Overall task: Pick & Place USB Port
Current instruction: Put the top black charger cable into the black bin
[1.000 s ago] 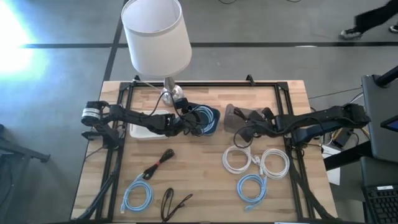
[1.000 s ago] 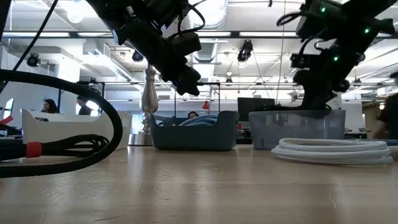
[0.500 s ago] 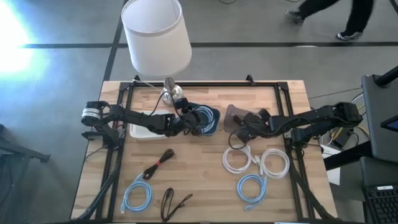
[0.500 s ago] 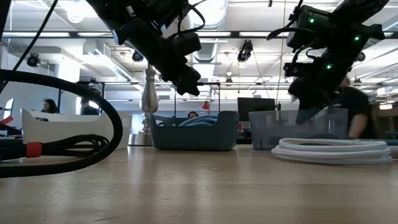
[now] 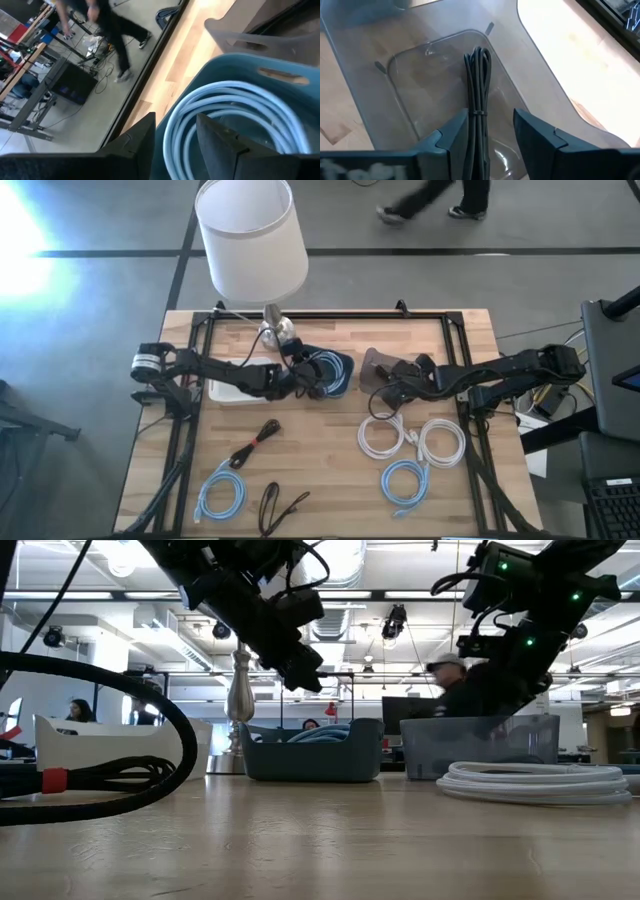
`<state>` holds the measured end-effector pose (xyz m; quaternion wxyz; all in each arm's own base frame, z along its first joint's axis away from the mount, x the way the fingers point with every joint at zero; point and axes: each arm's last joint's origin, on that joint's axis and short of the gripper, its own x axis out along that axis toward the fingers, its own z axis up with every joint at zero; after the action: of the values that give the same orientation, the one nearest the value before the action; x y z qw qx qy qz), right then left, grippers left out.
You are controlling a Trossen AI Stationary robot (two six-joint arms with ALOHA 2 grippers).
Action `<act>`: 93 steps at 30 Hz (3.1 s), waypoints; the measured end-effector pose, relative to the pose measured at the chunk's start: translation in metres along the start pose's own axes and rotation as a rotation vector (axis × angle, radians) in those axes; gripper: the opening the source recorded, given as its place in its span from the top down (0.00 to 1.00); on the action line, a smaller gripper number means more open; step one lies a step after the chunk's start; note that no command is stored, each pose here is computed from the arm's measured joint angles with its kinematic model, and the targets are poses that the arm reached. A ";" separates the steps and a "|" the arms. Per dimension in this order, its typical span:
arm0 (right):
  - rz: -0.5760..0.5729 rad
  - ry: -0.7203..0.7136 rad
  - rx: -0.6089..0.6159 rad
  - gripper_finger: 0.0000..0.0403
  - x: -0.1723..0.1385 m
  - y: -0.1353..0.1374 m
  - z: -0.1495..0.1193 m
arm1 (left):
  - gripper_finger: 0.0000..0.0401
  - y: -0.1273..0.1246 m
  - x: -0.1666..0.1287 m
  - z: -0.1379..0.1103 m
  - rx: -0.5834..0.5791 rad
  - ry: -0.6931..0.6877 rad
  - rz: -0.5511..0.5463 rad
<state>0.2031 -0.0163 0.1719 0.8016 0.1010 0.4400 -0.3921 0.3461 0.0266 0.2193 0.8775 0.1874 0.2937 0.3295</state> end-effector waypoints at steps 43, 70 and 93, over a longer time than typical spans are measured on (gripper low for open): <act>0.241 -0.393 0.108 0.62 -0.032 0.005 0.040 | 0.63 -0.036 -0.140 -0.091 -0.363 0.669 -0.605; 0.402 -0.388 0.077 0.65 -0.035 0.011 0.044 | 0.87 -0.052 -0.124 -0.119 -0.551 0.505 -0.619; 0.940 -0.514 -0.233 0.57 -0.029 0.055 0.054 | 0.90 -0.005 -0.125 0.030 -0.264 -0.175 -0.485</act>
<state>0.2677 0.0092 0.2162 0.9779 0.0983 0.1780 0.0477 0.2912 -0.0674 0.2879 0.9695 0.0234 0.2077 0.1278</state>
